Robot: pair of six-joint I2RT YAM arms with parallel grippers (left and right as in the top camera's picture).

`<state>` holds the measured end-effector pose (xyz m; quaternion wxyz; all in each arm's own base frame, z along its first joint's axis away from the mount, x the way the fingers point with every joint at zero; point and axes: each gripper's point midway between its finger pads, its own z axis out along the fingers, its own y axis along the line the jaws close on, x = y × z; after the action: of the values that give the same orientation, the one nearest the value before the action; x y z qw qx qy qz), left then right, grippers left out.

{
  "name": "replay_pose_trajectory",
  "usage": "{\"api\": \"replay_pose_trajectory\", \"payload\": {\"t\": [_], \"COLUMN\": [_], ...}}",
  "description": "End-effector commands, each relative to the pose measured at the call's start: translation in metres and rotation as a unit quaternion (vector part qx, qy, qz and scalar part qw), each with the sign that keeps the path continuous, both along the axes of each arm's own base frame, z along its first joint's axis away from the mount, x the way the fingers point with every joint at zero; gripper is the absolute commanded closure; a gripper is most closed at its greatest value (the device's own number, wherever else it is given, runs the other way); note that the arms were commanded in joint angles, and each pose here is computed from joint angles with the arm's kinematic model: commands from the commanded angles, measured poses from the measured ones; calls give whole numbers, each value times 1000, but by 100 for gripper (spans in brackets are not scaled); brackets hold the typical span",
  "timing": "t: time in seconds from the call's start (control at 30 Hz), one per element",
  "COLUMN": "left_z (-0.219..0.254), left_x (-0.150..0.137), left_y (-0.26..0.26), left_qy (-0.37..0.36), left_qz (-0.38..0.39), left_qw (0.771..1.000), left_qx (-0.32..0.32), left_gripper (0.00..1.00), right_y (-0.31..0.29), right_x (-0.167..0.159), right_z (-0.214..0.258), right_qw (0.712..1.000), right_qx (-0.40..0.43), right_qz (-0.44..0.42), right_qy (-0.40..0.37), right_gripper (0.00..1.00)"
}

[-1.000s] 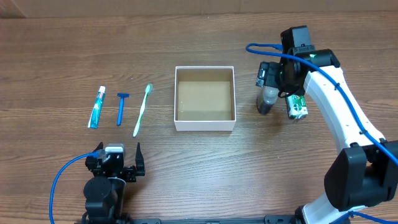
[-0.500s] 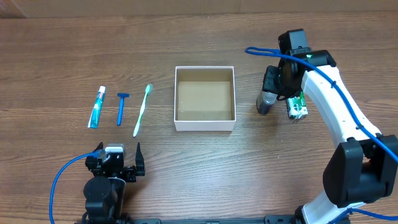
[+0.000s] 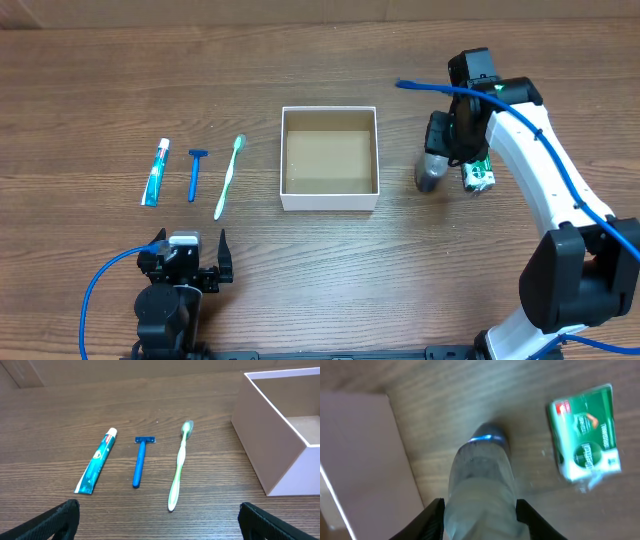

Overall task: Pack container
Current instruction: 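Reach right gripper to the soap pump bottle and grasp it, then carry the soap bottle into the box and release it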

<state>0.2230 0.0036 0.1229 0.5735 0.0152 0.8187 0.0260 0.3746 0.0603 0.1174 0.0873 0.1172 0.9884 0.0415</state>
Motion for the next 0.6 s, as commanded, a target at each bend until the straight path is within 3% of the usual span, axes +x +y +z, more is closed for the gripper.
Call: {"api": "replay_pose_trajectory", "payload": {"t": [0.0,0.23,0.37,0.57], "left_z": [1,1,1,1], "left_x": [0,0,0,0], "left_y": [-1,-1,-1,-1], "left_qy": [-5,-5,-5,-5], "left_qz": [1,1,1,1], "left_qw": [1000,1000,1000,1000], "left_qx": [-12,-12,-12,-12], "left_gripper": [0,0,0,0], "right_y": [-2,47,93,138], "right_x": [13,-13,-24,-19], "right_z": [76,177,191,175], "right_qw": [996,981,969,965], "right_qx": [0,30,48,60], "right_qz": [0,67,126,160], "right_qy": [-87,-182,-205,-198], "right_gripper": [73,79,79,79]}}
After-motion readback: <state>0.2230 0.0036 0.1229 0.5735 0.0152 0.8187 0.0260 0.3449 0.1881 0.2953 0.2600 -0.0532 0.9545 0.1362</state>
